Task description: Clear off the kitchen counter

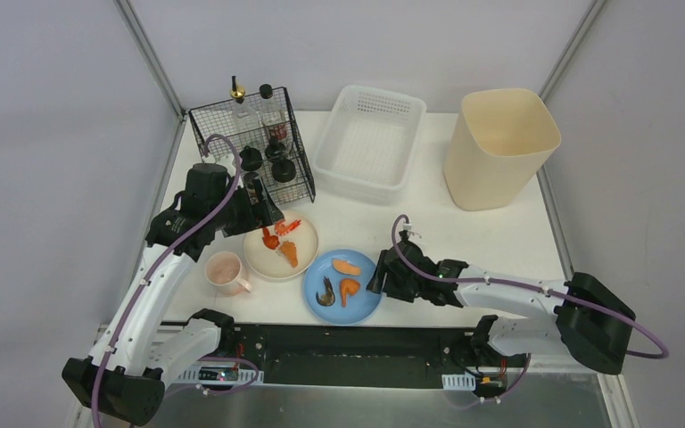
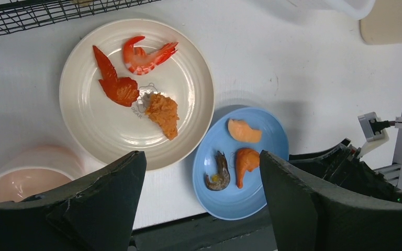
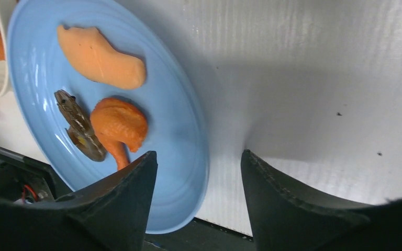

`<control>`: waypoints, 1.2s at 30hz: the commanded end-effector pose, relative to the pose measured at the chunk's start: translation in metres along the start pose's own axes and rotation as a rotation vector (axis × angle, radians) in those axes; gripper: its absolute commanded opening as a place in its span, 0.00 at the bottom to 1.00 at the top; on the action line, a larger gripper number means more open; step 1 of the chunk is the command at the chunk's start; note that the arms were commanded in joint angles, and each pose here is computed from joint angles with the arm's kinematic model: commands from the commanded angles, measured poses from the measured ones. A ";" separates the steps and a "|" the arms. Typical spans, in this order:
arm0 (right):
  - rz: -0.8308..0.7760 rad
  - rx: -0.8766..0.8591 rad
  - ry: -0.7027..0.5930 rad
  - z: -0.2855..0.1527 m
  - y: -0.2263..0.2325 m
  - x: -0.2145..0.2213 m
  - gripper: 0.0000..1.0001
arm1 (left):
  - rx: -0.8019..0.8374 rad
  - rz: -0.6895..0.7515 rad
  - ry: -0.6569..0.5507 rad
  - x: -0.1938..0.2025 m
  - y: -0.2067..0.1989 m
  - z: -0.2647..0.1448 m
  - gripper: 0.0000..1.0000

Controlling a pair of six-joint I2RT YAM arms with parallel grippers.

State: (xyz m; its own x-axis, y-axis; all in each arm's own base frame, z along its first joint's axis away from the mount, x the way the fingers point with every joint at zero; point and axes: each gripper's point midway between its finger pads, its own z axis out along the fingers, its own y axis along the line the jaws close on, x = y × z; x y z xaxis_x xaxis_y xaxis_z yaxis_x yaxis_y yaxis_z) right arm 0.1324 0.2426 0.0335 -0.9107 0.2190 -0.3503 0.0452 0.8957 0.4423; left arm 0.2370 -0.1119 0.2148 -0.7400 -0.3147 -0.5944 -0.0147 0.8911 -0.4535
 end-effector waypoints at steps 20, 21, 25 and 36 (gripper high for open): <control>0.088 -0.078 -0.004 0.012 0.013 0.005 0.00 | 0.023 0.057 0.016 0.006 -0.001 -0.003 0.82; 0.086 -0.080 -0.011 0.010 0.013 0.003 0.00 | 0.022 0.058 0.017 0.007 -0.001 -0.003 0.82; 0.088 -0.107 -0.039 -0.005 0.018 -0.004 0.00 | 0.022 0.062 0.013 0.006 -0.001 -0.005 0.82; 0.086 -0.165 -0.125 -0.068 0.034 -0.036 0.00 | 0.041 0.078 -0.036 -0.007 -0.010 -0.024 0.83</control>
State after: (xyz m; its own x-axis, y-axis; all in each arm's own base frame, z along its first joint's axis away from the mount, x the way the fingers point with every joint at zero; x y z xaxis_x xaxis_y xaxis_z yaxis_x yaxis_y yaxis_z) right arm 0.1286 0.2365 0.0731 -0.8810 0.3077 -0.3593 0.0644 0.8305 0.5533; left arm 0.2277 -0.1107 0.2143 -0.7509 -0.2721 -0.6017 0.0231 0.8998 -0.4357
